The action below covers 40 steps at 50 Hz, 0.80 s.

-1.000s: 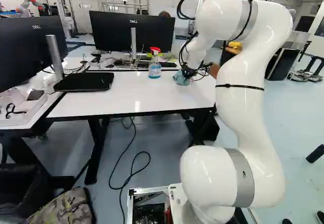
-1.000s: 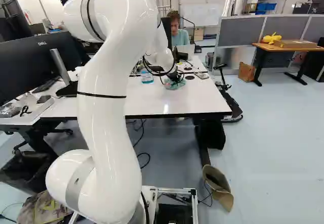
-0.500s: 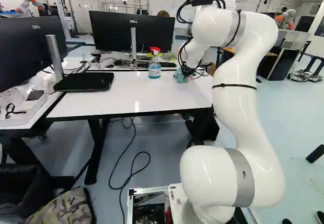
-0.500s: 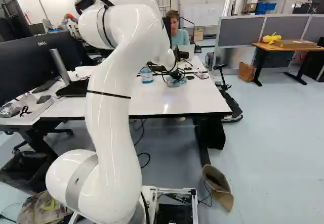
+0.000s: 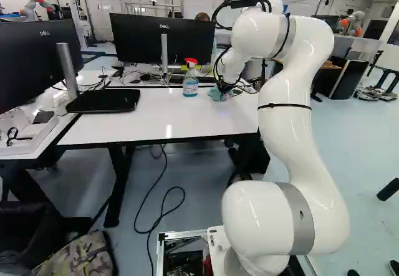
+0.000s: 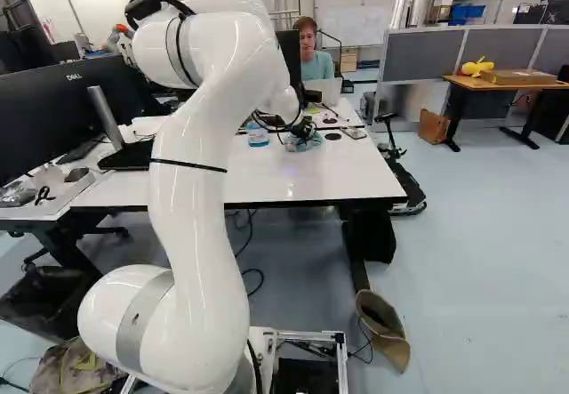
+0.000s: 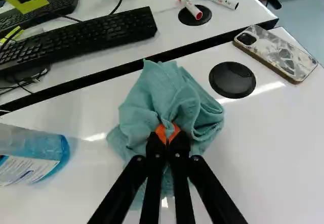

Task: Clean the table with the green towel

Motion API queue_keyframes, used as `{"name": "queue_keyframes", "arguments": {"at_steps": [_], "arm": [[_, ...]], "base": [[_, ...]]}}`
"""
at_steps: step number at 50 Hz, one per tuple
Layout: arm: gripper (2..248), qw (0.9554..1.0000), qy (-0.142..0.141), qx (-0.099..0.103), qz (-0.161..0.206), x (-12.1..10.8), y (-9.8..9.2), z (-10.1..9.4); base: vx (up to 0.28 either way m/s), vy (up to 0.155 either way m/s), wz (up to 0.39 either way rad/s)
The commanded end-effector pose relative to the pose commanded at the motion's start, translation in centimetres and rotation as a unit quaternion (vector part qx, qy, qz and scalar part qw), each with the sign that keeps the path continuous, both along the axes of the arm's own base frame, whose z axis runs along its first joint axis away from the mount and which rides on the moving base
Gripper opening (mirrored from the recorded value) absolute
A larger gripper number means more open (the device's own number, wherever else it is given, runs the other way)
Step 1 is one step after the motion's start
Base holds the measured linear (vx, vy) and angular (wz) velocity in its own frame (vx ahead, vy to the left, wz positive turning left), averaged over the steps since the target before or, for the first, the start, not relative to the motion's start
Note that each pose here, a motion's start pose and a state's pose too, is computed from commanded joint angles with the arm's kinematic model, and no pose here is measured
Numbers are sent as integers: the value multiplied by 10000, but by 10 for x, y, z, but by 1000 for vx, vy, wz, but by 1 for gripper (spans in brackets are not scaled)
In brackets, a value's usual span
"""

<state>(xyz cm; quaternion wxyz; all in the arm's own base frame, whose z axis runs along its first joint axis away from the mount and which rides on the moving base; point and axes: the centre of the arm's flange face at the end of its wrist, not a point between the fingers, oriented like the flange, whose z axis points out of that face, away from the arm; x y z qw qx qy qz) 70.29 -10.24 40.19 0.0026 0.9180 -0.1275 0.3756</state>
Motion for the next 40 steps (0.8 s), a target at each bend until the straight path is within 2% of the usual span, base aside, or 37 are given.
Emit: {"name": "queue_keyframes", "arguments": {"at_steps": [20, 30, 40], "arm": [[26, 9998, 123, 16, 177, -23, 28, 3], [26, 9997, 196, 25, 159, -41, 27, 5], [26, 9997, 248, 34, 73, -55, 18, 7]], "base": [[0, 0, 0], [0, 0, 0], [0, 0, 0]]}}
